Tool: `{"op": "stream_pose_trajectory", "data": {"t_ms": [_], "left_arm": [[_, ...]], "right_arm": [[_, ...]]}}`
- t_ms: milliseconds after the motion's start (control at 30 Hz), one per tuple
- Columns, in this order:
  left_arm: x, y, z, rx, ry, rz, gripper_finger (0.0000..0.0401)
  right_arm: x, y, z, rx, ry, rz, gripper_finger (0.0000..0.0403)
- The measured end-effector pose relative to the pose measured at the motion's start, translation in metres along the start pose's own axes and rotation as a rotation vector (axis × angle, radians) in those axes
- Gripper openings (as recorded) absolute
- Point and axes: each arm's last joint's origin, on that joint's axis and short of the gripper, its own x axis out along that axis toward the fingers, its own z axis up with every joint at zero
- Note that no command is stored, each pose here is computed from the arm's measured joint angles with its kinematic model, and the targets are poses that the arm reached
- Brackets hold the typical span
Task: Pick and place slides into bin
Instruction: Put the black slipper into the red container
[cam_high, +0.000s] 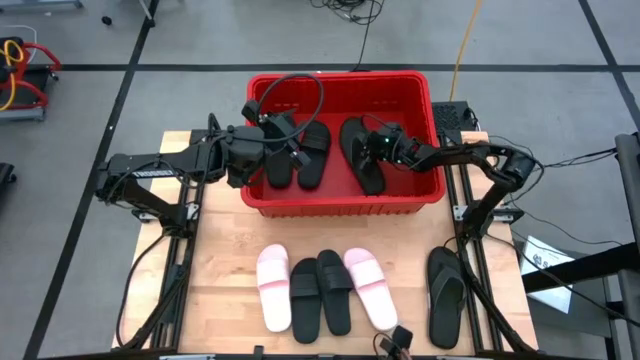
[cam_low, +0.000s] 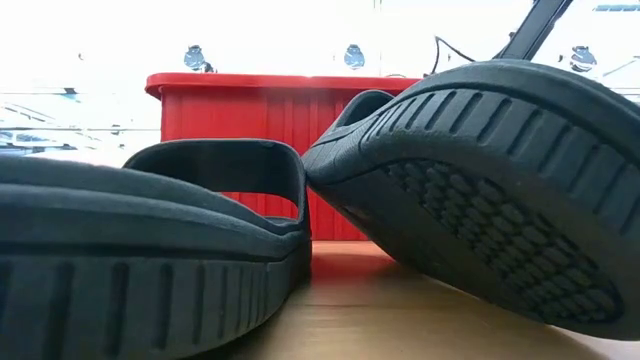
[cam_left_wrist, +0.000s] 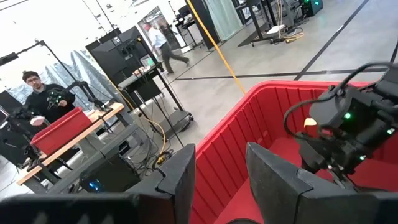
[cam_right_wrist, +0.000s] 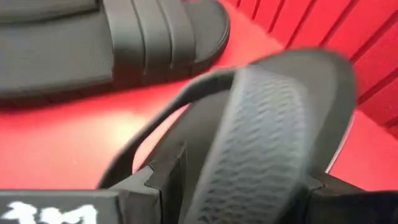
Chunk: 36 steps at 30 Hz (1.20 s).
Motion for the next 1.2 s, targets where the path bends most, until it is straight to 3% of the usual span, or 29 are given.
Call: {"op": "stream_pose_trajectory", "data": {"t_ms": [267,500,833,1200], "left_arm": [[0.0,0.0,0.0,0.0,0.0,0.0,0.015],[0.0,0.0,0.0,0.001,0.0,0.0,0.015],[0.0,0.0,0.0,0.001,0.001,-0.001,0.015],[0.0,0.0,0.0,0.001,0.001,-0.001,0.015]], "right_arm": [[-0.005,-0.002,0.002,-0.068,0.004,0.033,0.0169],[-0.005,-0.008,-0.005,-0.1,0.103,-0.196,0.0169],[-0.005,-0.008,-0.004,-0.048,0.087,-0.202,0.0169],[-0.007,-0.005,-0.018,-0.032,0.235,-0.177,0.0169]]}}
